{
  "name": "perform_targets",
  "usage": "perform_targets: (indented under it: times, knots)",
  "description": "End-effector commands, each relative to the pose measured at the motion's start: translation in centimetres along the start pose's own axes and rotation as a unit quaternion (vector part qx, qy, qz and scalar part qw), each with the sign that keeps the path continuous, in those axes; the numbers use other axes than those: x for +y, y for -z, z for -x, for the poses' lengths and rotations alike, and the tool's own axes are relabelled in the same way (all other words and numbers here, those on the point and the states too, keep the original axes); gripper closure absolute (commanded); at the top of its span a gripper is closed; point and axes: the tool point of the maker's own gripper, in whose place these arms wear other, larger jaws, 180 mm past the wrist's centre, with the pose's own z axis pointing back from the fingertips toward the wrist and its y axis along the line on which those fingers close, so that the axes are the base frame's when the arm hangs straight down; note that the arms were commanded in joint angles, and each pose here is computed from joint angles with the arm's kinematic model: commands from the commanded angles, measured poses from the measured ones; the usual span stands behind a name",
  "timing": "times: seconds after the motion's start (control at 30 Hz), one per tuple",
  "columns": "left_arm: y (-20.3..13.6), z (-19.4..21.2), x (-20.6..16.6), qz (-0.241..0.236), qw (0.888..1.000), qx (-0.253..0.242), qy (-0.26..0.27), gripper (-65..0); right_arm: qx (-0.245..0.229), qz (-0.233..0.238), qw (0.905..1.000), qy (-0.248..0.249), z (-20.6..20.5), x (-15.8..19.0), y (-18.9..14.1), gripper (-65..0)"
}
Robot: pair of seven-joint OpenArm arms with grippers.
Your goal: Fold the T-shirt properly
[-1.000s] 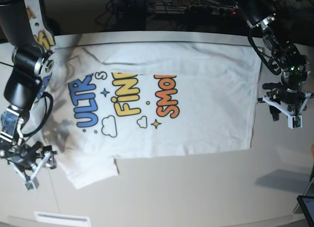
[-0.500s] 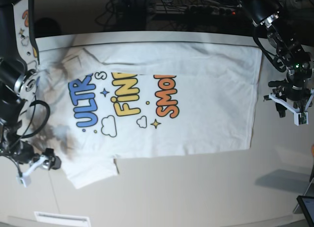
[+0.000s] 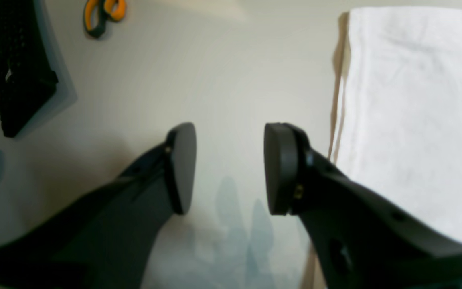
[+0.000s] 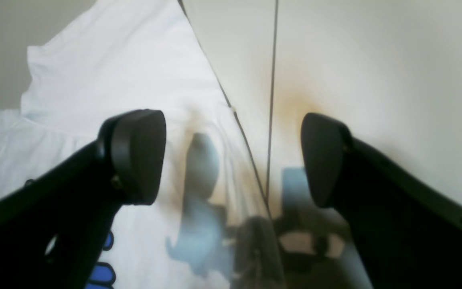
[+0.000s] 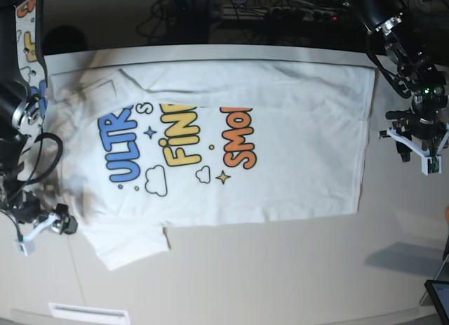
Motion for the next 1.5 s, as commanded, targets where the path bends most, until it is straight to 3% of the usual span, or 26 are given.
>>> perform_targets:
  times: [0.0,0.17,0.3,0.7,1.17,1.47]
  knots:
    - [-0.4,-1.5,0.7,-0.007,1.0,-0.024,0.003,-27.9,-0.043,-0.002,0.9991,-0.008,-3.2,0.0,-0.7,-50.6]
    - [-0.4,-1.1,0.8,-0.007,1.0,-0.019,0.008,-27.9,-0.012,-0.002,0.9984,-0.055,-2.3,1.0,0.0,-50.6]
    - [-0.4,-1.1,0.8,-0.008,1.0,-0.019,0.008,-27.9,-0.025,-0.008,0.998,-0.057,-2.6,1.7,0.4,-50.6]
    - [-0.5,-1.2,1.1,-0.01,1.0,-0.02,0.011,-27.9,-0.049,0.035,0.998,-0.019,-2.4,0.0,0.8,-50.6]
    - [-0.5,-1.3,1.3,-0.012,1.0,-0.02,0.014,-27.9,-0.015,0.026,0.9995,0.001,0.5,0.3,1.9,-50.6]
    - [-0.5,-1.3,1.3,-0.012,1.0,-0.02,0.013,-27.9,0.001,0.007,1.0,0.004,2.4,2.4,3.3,-50.2]
